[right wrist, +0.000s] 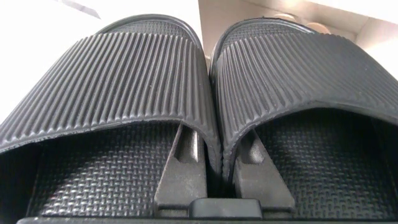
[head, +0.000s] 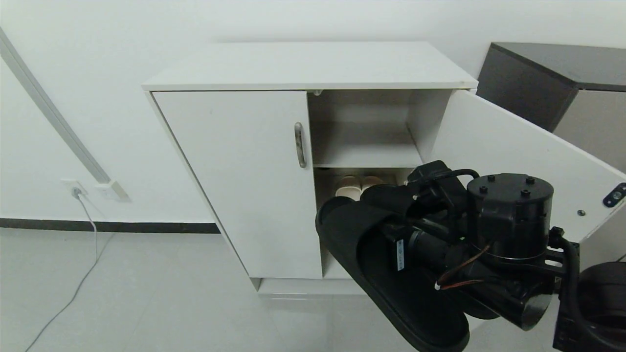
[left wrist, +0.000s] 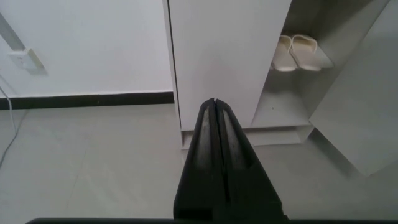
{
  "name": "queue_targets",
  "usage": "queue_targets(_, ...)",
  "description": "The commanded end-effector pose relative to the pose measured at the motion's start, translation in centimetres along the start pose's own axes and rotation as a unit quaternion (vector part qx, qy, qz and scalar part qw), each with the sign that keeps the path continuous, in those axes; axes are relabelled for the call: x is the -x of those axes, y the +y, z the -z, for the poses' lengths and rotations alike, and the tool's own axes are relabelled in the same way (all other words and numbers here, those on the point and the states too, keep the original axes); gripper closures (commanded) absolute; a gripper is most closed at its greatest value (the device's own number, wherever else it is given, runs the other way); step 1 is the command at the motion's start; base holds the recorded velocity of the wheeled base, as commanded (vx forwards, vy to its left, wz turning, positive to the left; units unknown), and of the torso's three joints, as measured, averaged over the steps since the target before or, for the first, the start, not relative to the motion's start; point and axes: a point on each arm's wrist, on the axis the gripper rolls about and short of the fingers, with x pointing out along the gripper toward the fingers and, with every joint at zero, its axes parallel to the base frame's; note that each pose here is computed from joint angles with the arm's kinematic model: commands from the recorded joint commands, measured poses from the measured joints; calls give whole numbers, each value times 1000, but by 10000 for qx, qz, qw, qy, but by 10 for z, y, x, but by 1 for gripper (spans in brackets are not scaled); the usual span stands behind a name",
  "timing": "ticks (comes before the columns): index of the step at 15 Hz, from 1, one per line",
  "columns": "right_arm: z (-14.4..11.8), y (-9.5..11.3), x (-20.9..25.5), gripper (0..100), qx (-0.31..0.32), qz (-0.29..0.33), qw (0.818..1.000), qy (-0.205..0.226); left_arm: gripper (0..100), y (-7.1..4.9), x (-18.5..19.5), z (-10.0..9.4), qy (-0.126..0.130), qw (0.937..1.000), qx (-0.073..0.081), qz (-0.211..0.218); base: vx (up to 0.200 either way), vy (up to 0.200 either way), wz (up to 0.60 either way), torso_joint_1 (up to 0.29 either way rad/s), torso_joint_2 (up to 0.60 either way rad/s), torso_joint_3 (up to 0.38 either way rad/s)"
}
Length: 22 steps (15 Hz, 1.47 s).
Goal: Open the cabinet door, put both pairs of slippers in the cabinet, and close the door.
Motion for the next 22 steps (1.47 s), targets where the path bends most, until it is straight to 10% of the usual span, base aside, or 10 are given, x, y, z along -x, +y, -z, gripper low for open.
queue_targets(1, 2, 0, 0, 100, 24, 2, 10000, 21, 100, 0, 0, 0, 4, 10000, 0, -1, 0, 0, 0, -124, 466, 330)
queue_targets(14, 14, 7, -13, 100, 198, -4, 9998, -83, 100, 0, 0, 0, 4, 10000, 0, -1, 0, 0, 0, -55, 365, 308)
queue_targets(22, -48, 40, -71, 100, -622, 2062, 9753, -498, 100, 0, 0, 0, 4, 10000, -7, 7, 0, 0, 0, 0, 0, 0)
